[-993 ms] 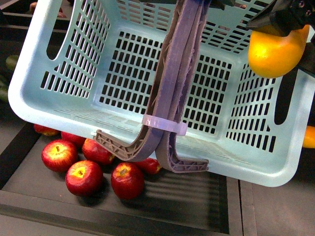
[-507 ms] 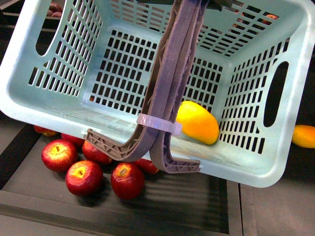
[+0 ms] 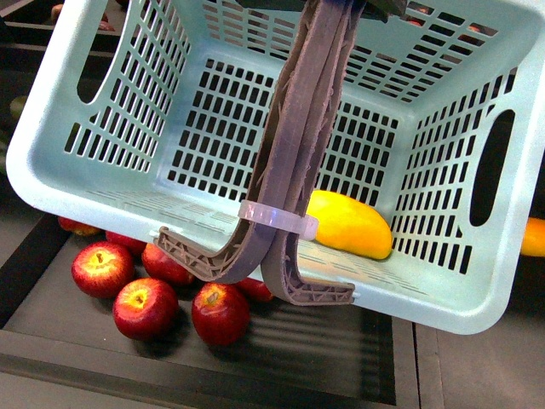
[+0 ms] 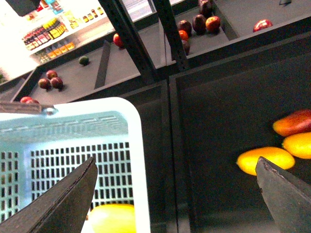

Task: Pick mango and avocado into basket

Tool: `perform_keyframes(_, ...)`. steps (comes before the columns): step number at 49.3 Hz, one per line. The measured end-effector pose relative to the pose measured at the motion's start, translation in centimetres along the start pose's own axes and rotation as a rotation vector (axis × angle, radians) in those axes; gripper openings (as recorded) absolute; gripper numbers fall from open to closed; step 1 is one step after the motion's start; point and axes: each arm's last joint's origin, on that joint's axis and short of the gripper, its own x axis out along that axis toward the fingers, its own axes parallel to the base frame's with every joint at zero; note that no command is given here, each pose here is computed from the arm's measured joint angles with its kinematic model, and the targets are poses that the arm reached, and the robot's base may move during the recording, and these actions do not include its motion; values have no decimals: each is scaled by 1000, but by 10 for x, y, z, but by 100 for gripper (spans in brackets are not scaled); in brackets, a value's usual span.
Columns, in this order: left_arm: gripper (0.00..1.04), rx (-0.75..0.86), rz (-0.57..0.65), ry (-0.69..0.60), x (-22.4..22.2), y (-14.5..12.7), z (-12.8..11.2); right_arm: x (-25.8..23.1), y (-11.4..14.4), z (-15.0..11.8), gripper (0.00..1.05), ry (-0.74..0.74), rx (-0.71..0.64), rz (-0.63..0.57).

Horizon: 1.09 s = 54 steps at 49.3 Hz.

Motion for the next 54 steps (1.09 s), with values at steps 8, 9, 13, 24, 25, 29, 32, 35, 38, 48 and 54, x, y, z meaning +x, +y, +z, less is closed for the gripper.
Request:
perform_keyframes(8,8,1,1,0,0,0,0,-25,-9,-29,97,3,-63,-64)
perform_keyframes(9,8,0,1,0,0,0,0,-28,-10,-33,97,1,-65,-73)
perform_keyframes(13,8,0,2,-1,0,0,0,-35,-12,-41,97,-21,-75,-93)
perform_keyframes(24,8,0,1,0,0,0,0,-37,-11,-41,97,-39,-88,-83)
perform_keyframes(25,8,0,1,0,0,0,0,-37,-9,-42,94,-58,-103,-57)
perform_keyframes(29,8,0,0,0,0,0,0,-38,-6,-48,80,-182,-240,36)
perform_keyframes(32,8,0,1,0,0,0,0,-42,-4,-49,68,-229,-319,60)
perform_keyframes(35,8,1,1,0,0,0,0,-44,-5,-50,54,-243,-356,53)
perform_keyframes(38,8,0,1,0,0,0,0,-46,-6,-53,43,-242,-372,51)
perform_keyframes(48,8,1,1,0,0,0,0,-49,-10,-61,11,-249,-387,51)
perform_keyframes(54,8,0,1,0,0,0,0,-50,-11,-63,2,-250,-393,51)
